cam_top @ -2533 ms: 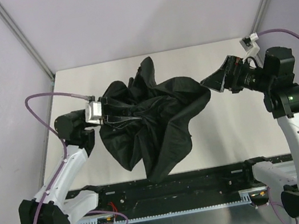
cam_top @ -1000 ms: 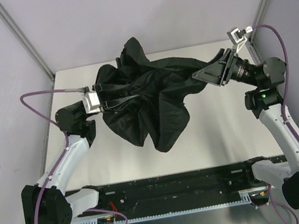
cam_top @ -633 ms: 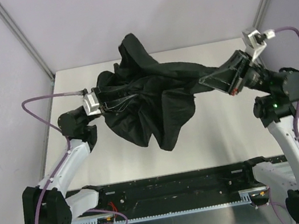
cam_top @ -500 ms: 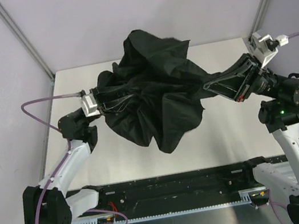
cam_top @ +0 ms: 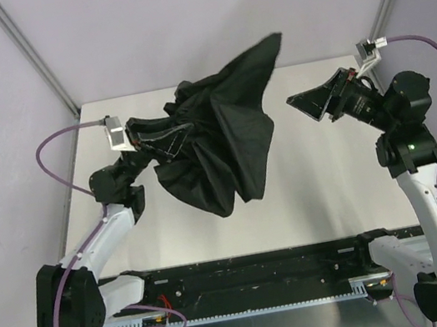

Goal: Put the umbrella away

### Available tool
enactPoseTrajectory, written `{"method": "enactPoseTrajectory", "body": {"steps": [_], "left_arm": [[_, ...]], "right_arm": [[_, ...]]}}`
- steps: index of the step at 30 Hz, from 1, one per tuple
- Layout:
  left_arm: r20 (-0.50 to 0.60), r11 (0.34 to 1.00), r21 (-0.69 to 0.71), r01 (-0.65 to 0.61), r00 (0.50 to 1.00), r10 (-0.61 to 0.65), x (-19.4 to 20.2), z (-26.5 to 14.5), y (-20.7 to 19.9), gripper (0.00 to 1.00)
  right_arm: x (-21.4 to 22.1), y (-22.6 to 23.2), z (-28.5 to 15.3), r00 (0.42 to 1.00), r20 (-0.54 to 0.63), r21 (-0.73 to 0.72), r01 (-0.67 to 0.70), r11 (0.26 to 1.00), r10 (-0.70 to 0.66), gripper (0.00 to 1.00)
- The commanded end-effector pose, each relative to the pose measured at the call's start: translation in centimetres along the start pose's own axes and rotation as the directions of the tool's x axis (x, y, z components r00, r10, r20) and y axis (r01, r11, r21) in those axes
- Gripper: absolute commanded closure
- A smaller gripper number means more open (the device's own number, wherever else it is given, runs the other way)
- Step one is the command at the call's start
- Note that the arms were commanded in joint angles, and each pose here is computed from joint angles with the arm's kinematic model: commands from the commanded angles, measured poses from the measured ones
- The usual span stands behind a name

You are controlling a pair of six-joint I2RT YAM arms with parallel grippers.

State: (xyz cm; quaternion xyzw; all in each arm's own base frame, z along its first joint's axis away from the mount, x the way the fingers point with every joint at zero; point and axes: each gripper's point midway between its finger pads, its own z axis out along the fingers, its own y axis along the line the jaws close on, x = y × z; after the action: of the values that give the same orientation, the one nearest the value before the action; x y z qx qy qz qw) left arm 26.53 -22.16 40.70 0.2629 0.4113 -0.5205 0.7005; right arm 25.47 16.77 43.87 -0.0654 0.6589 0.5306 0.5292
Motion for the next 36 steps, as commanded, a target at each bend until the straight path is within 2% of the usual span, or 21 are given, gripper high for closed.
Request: {"method": "enactPoseTrajectory", "body": {"steps": [1, 3, 6, 8, 11, 14, 18, 24, 27, 28, 31, 33, 34, 36], "left_arm": [[0.251, 0.996, -0.02, 0.092, 0.964, -0.084, -5.4, 0.3, -0.5, 1.0], [0.244, 0.991, -0.018, 0.133, 0.962, -0.125, -5.1, 0.3, -0.3, 1.0], [0.215, 0.988, -0.008, 0.152, 0.965, -0.147, -4.3, 0.3, -0.4, 1.0], [0.195, 0.99, 0.003, 0.139, 0.971, -0.137, -3.8, 0.2, -0.7, 1.0], [0.161, 0.995, 0.035, 0.092, 0.982, -0.097, -3.1, 0.3, -1.7, 1.0], [0.122, 0.994, 0.082, 0.066, 0.99, -0.076, -2.6, 0.2, -2.9, 1.0], [0.067, 0.985, 0.169, 0.014, 0.997, -0.026, -2.3, 0.1, -4.8, 1.0], [0.037, 0.969, 0.245, -0.024, 0.999, 0.015, -2.4, 0.0, -6.6, 1.0], [0.029, 0.962, 0.27, -0.031, 0.999, 0.025, -2.3, 0.1, -7.0, 1.0], [0.029, 0.961, 0.274, -0.034, 0.999, 0.027, -2.3, 0.1, -7.1, 1.0], [0.03, 0.961, 0.273, -0.031, 0.999, 0.023, -2.3, 0.3, -6.9, 1.0], [0.032, 0.961, 0.276, -0.021, 0.999, 0.013, -2.3, 0.5, -6.9, 1.0], [0.031, 0.959, 0.283, -0.017, 0.999, 0.009, -2.4, 0.7, -7.0, 1.0], [0.028, 0.953, 0.304, -0.01, 1.0, 0.002, -2.4, 0.9, -7.5, 1.0]], "right_arm": [[0.4, -3.9, -4.0, 0.98, -0.028, 0.347, 0.193, 0.918, -0.196, 0.11], [0.3, -2.7, -4.3, 0.97, -0.021, 0.345, 0.233, 0.909, -0.24, 0.16], [-0.4, 1.6, -3.3, 0.956, 0.013, 0.253, 0.28, 0.926, -0.292, 0.24], [-0.2, 4.1, -1.9, 0.948, 0.013, 0.178, 0.309, 0.934, -0.317, 0.34], [1.1, 6.0, 1.4, 0.936, -0.042, 0.107, 0.353, 0.929, -0.351, 0.49], [2.9, 7.8, 4.6, 0.904, -0.098, 0.051, 0.422, 0.905, -0.416, 0.56], [3.2, 8.3, 6.5, 0.887, -0.105, 0.057, 0.458, 0.887, -0.45, 0.6], [3.5, 5.0, 6.8, 0.884, -0.155, 0.128, 0.46, 0.879, -0.44, 0.68], [2.8, 5.1, 5.6, 0.909, -0.12, 0.082, 0.411, 0.908, -0.4, 0.69], [2.4, 5.9, 4.9, 0.918, -0.101, 0.031, 0.389, 0.921, -0.384, 0.65], [1.3, 8.1, 2.6, 0.935, -0.058, -0.102, 0.343, 0.934, -0.349, 0.43], [0.6, 7.9, 1.8, 0.936, -0.045, -0.096, 0.343, 0.934, -0.349, 0.34], [0.4, 7.2, 1.7, 0.936, -0.049, -0.075, 0.344, 0.936, -0.348, 0.34], [0.3, 5.6, 1.8, 0.937, -0.07, -0.033, 0.341, 0.94, -0.342, 0.46]]}}
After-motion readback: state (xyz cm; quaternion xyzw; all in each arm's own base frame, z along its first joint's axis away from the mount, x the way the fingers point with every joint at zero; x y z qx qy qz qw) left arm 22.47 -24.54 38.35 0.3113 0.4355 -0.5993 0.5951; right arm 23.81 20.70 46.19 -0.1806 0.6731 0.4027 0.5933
